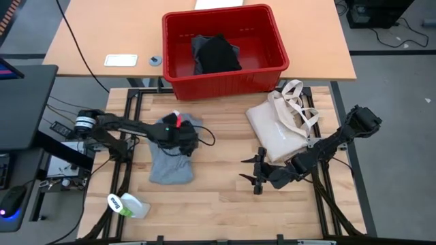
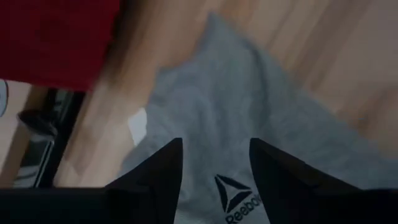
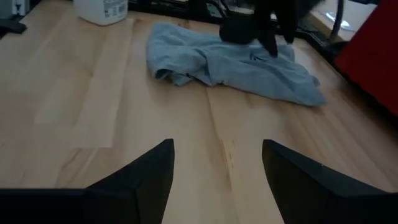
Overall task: Fold Laundry from Bin
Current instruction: Fold the gray shirt
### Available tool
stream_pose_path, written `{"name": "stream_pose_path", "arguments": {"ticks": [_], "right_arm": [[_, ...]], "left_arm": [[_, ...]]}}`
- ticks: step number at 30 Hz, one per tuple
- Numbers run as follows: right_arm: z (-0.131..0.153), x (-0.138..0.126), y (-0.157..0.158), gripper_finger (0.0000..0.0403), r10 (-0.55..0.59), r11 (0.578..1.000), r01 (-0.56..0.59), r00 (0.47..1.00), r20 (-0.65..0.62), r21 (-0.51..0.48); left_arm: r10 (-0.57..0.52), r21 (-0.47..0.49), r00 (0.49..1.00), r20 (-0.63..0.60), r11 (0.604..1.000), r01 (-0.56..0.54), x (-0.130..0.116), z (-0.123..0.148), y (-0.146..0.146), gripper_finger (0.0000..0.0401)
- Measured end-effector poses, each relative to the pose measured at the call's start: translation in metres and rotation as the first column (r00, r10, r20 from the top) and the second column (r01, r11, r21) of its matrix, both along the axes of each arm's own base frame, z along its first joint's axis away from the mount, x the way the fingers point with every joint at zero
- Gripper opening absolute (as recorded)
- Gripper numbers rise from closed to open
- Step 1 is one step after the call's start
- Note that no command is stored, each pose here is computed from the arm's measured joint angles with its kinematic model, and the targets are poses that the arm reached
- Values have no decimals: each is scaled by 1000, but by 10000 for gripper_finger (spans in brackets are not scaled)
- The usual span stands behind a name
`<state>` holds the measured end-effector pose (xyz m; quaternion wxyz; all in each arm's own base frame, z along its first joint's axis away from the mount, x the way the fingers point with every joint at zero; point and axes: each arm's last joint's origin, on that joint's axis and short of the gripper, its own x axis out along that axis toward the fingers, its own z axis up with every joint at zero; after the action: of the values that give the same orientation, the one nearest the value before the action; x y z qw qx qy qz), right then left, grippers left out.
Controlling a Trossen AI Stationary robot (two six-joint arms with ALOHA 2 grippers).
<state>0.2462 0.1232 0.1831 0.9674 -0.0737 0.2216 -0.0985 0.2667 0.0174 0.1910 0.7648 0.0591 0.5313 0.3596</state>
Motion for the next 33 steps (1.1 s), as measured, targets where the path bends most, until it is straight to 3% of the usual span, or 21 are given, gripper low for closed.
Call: {"name": "stream_pose_path", "arguments": {"ticks": [3, 6, 8, 12, 24, 30, 33], "right_arm": [[0, -1, 2, 250, -13, 1000, 13, 1000, 7, -9], [0, -2, 2, 250, -31, 999, 30, 999, 17, 14], [0, -2, 2, 250, -42, 998, 41, 999, 19, 40], [0, -2, 3, 250, -44, 996, 42, 999, 21, 81], [2, 0, 4, 250, -33, 996, 29, 998, 46, 86], [2, -1, 3, 250, -30, 997, 27, 999, 38, 75], [1, -2, 5, 250, -13, 997, 10, 999, 33, 80]], "left_arm": [[-30, -5, 993, 116, 1000, 31, -7, 23, -9, 190], [-62, -72, 983, 175, 995, 75, -16, 38, -18, 190], [-53, -118, 988, 145, 991, 70, -26, 41, -21, 190], [68, -135, 998, -18, 988, -70, -48, 36, -17, 190], [378, -161, 926, 6, 914, -372, -65, 2, 48, 190], [375, -273, 927, -29, 889, -368, -71, 1, 69, 197], [402, -283, 914, -53, 872, -400, -77, 1, 77, 218]]}}
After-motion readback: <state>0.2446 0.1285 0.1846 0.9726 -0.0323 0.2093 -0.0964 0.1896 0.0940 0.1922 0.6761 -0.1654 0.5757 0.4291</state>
